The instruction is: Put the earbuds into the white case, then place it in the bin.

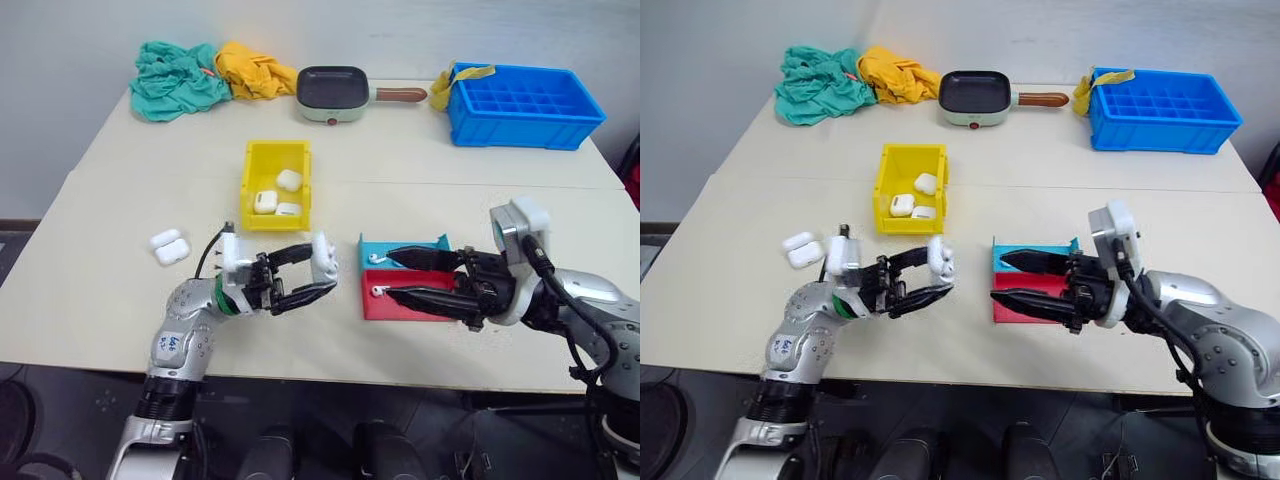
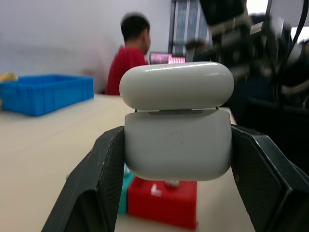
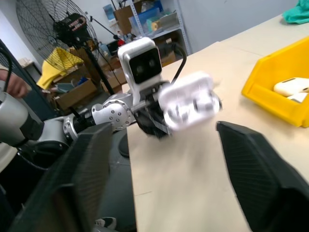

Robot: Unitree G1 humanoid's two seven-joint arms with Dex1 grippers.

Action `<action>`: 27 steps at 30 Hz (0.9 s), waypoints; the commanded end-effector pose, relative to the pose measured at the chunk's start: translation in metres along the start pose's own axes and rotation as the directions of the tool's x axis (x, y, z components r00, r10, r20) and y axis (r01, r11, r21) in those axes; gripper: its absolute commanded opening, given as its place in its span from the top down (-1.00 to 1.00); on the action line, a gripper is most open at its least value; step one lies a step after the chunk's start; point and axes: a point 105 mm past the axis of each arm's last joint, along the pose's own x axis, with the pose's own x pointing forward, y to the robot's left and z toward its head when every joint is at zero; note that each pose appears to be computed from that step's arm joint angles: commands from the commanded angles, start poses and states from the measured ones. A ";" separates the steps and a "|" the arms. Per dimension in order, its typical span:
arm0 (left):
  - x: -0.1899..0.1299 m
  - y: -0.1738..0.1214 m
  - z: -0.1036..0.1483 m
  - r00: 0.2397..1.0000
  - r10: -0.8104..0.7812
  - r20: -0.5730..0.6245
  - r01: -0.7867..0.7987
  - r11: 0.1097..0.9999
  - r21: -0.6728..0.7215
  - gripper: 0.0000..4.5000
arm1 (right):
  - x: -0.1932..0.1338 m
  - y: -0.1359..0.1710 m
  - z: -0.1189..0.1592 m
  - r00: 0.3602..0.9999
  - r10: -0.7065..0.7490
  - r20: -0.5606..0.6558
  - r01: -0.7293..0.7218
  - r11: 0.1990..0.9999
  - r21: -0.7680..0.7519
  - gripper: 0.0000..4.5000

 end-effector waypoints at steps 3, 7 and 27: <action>0.024 -0.001 0.007 0.995 -0.046 -0.093 0.059 0.989 0.136 -0.24 | 0.026 0.002 0.013 0.997 0.025 -0.073 -0.036 0.986 -0.161 0.39; 0.037 -0.004 0.015 0.996 -0.059 -0.068 0.069 0.987 0.144 -0.24 | 0.043 0.001 0.006 0.991 0.037 -0.131 -0.064 0.976 -0.207 0.99; 0.003 0.032 0.042 0.967 0.252 0.024 -0.252 0.968 -0.024 -0.24 | -0.079 -0.017 -0.016 0.918 -0.382 0.104 0.395 0.883 -0.252 0.46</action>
